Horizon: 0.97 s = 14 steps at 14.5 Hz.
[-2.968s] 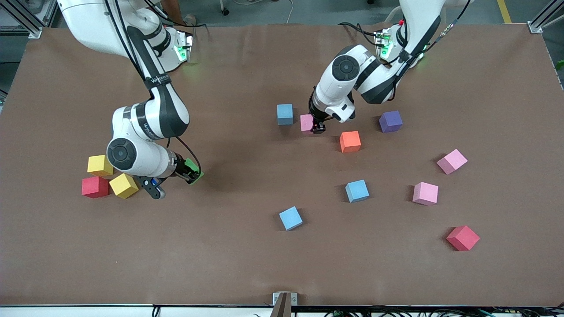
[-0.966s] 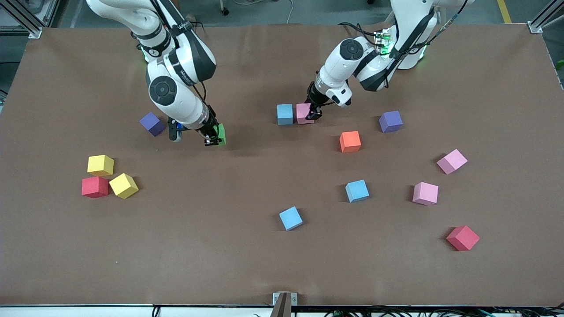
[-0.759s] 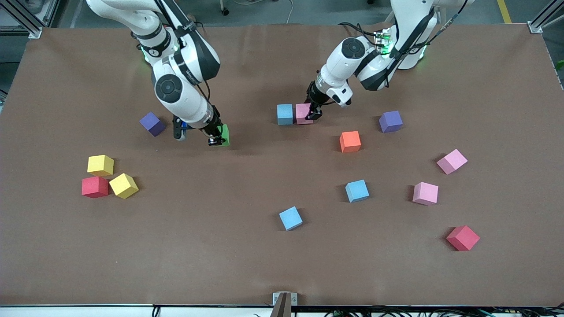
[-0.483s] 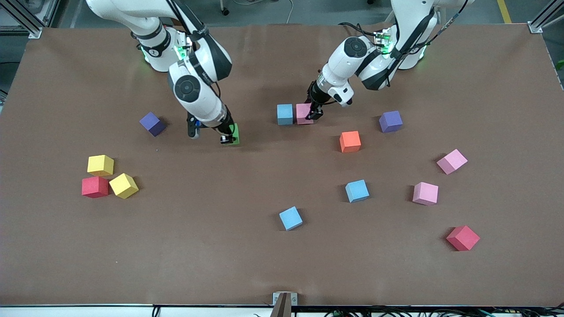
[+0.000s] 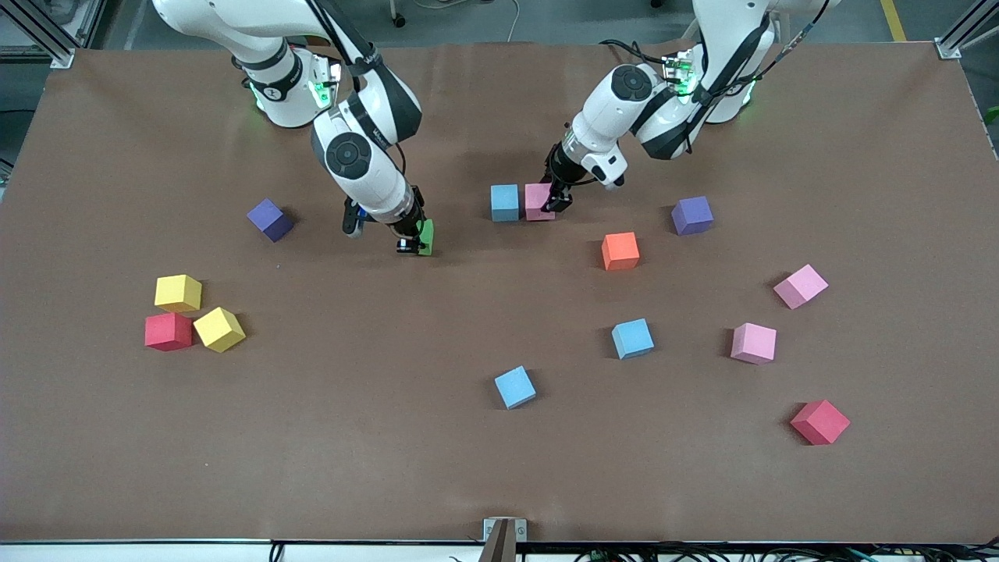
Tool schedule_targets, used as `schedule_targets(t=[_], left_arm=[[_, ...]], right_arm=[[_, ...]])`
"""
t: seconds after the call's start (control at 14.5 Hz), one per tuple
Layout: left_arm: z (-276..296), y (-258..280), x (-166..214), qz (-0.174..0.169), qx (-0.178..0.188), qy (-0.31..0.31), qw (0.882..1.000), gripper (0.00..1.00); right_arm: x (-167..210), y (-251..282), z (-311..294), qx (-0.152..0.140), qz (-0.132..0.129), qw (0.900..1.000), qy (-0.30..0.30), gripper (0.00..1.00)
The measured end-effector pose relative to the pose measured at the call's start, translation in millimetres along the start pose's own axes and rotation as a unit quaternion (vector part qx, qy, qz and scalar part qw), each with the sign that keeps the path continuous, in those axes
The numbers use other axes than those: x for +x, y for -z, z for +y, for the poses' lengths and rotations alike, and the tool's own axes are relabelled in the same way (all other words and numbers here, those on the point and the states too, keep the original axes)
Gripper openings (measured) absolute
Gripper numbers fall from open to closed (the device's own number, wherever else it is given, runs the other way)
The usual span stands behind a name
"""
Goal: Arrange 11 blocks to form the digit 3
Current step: 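Lower the green block beside the blue block with the right gripper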
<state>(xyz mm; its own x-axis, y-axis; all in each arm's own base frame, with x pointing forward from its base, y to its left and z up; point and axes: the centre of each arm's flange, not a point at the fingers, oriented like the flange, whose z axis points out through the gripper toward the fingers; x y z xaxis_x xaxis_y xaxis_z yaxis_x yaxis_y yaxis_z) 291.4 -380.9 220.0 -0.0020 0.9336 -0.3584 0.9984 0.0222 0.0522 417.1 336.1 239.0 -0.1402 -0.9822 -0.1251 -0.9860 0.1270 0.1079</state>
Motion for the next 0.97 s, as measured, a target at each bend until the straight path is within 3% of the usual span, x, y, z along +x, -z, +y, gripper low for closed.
schedule_targets(t=[0.28,0.62,0.97], left_arm=[[-4,-3,0,0.0,0.004,-0.006,1.0,0.25],[-8,-6,-1,-0.002,0.008,-0.012,1.0,0.25],[-9,-10,-1,-0.005,0.011,-0.012,1.0,0.25]], right_arm=[[-22,-10,18,0.005,-0.029,0.999,-0.02,0.56],[-39,-26,40,-0.004,-0.03,0.999,0.019,0.56],[-43,-29,47,-0.019,-0.044,0.999,0.009,0.56]])
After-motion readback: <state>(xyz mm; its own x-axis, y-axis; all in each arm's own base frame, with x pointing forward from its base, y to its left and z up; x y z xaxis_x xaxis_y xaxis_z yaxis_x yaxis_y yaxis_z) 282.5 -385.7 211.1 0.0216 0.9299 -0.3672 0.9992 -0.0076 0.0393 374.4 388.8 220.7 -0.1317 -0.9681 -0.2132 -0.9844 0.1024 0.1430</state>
